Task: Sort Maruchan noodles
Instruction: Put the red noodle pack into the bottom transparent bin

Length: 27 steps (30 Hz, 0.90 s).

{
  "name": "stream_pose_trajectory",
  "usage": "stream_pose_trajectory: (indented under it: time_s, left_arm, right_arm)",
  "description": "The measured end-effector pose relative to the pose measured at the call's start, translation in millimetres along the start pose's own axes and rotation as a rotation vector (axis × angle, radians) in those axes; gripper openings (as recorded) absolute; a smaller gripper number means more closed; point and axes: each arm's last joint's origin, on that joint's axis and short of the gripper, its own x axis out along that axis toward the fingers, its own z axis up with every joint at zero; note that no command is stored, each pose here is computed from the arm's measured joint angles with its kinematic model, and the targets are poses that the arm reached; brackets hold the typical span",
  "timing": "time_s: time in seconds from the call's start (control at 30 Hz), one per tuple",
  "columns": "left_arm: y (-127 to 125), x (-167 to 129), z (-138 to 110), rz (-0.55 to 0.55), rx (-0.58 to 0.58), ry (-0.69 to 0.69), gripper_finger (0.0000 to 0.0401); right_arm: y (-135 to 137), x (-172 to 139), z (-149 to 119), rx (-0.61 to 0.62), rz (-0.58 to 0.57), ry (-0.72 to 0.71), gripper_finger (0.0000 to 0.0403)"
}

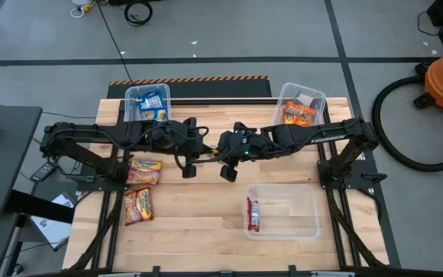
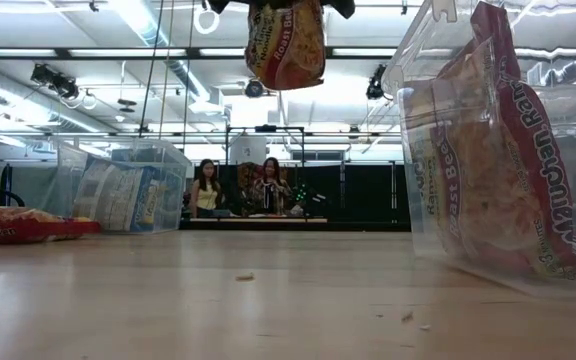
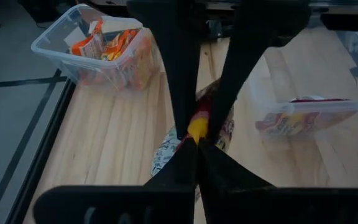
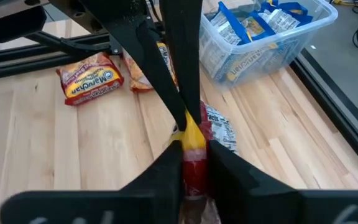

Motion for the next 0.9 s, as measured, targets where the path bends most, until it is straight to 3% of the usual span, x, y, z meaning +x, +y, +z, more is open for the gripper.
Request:
stream_pose_trajectory:
  time_s: [0.13, 0.27, 0.47, 0.7, 0.9]
  left_arm:
    - [0.0, 0.1, 0.2, -0.001, -0.003, -0.002, 0.0011]
    - [0.0, 0.2, -0.2, -0.001, -0.012, 0.002, 0.0017]
    - [3.1, -18.1, -1.5, -0.002, -0.038, 0.005, 0.0073]
    - [9.5, -57.1, -8.5, 0.018, -0.056, 0.021, 0.016]
    - [13.7, -86.1, -16.4, 0.028, -0.149, 0.03, 0.0172]
  right_arm:
    - [-0.1, 0.0, 0.0, 0.0, -0.002, -0.001, 0.0044]
    - [-0.1, 0.0, 0.0, 0.008, -0.002, -0.001, 0.0038]
    - [9.2, -8.4, -4.1, 0.036, 0.023, 0.016, 0.0038]
    - [25.5, -56.6, -3.5, 0.184, 0.089, 0.03, 0.0038]
    - [45.5, -101.5, -40.1, 0.347, 0.054, 0.26, 0.0038]
